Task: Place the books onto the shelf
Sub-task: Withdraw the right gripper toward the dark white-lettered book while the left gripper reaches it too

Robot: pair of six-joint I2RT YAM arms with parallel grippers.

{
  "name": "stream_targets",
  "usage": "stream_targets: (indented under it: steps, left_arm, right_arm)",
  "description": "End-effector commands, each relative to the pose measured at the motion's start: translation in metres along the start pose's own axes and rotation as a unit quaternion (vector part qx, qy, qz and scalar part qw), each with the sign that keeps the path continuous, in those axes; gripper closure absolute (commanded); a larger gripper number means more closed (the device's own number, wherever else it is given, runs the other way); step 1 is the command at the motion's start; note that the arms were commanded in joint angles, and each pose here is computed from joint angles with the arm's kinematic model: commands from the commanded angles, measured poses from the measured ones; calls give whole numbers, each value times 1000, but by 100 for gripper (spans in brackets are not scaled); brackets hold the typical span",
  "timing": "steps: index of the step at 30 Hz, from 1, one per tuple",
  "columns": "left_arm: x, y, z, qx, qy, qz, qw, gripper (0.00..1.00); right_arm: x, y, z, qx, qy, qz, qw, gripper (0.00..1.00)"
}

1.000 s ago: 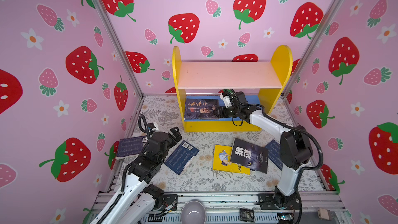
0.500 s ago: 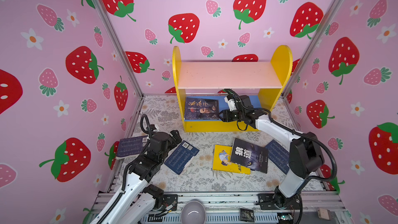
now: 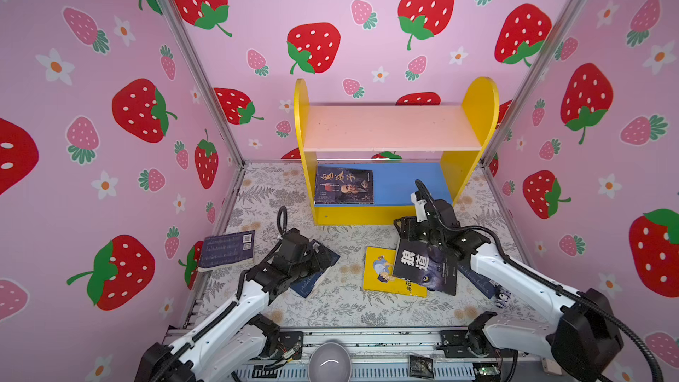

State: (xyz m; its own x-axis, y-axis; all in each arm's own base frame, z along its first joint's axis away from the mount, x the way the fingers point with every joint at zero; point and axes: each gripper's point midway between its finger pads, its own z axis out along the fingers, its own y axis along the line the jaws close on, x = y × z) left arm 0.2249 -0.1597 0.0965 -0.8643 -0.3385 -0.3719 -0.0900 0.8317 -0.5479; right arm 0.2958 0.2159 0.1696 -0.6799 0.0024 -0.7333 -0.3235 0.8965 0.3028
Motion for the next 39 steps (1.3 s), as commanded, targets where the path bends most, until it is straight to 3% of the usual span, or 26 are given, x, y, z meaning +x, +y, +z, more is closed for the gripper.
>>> stream_targets:
  steps: [1,8,14,27,33,39]
  left_arm:
    - [-4,-82,1,115,14,99,988,0]
    - [32,-156,51,181,89,198,959,0]
    - [59,-192,86,226,148,208,940,1]
    - [95,-213,130,272,262,170,910,4]
    - [96,-227,134,300,273,162,900,7]
    - [86,-251,123,343,260,152,890,18]
  right_arm:
    - [23,-58,-13,127,5,61,990,23]
    - [59,-106,-38,174,-5,157,972,8]
    - [81,-125,-51,181,-3,195,964,1]
    - [154,-107,-17,70,63,277,956,4]
    - [161,-99,-12,34,63,287,955,9]
    - [170,-96,-8,20,73,294,953,12]
